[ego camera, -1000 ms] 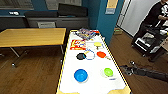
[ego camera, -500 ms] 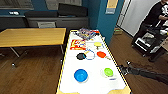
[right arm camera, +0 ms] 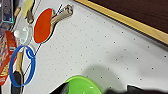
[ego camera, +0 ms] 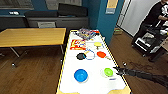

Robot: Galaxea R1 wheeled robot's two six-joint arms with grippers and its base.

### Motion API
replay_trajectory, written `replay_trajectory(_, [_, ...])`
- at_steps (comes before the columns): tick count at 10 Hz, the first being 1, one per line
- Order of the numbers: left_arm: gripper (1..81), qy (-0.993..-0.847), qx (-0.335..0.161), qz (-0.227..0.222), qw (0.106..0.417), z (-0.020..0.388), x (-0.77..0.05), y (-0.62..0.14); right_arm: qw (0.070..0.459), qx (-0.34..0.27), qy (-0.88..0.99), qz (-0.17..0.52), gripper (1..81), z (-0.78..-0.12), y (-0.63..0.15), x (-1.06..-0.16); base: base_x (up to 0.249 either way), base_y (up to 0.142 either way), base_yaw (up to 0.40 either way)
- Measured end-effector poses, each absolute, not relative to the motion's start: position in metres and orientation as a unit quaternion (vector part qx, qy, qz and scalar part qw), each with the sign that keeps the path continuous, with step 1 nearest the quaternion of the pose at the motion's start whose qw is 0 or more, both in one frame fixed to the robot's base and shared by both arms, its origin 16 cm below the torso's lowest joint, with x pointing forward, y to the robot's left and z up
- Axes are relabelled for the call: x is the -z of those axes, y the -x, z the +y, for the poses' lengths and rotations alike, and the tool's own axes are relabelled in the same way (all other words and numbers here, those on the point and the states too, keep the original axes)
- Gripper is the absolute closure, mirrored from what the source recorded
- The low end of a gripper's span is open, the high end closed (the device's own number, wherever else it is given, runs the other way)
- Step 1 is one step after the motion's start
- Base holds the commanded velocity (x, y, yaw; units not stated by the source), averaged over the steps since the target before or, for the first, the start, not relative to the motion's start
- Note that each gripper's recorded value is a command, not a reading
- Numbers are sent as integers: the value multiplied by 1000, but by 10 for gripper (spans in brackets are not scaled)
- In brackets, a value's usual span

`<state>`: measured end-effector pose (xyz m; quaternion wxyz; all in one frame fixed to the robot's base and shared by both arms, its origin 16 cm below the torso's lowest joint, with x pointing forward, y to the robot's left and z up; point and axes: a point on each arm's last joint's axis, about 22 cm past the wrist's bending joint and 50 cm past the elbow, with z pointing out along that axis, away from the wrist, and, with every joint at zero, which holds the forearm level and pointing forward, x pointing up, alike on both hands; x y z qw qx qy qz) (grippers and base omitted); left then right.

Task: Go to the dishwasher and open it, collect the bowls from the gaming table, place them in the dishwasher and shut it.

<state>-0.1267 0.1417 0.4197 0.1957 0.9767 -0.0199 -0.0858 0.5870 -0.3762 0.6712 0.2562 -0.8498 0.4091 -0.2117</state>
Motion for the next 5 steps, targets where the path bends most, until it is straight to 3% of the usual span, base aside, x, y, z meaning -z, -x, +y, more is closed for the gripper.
replay_trajectory(5, [10, -976, 87, -19, 198, 137, -420, 127, 257, 216, 849, 407, 10, -401, -566, -675, 0, 0, 0])
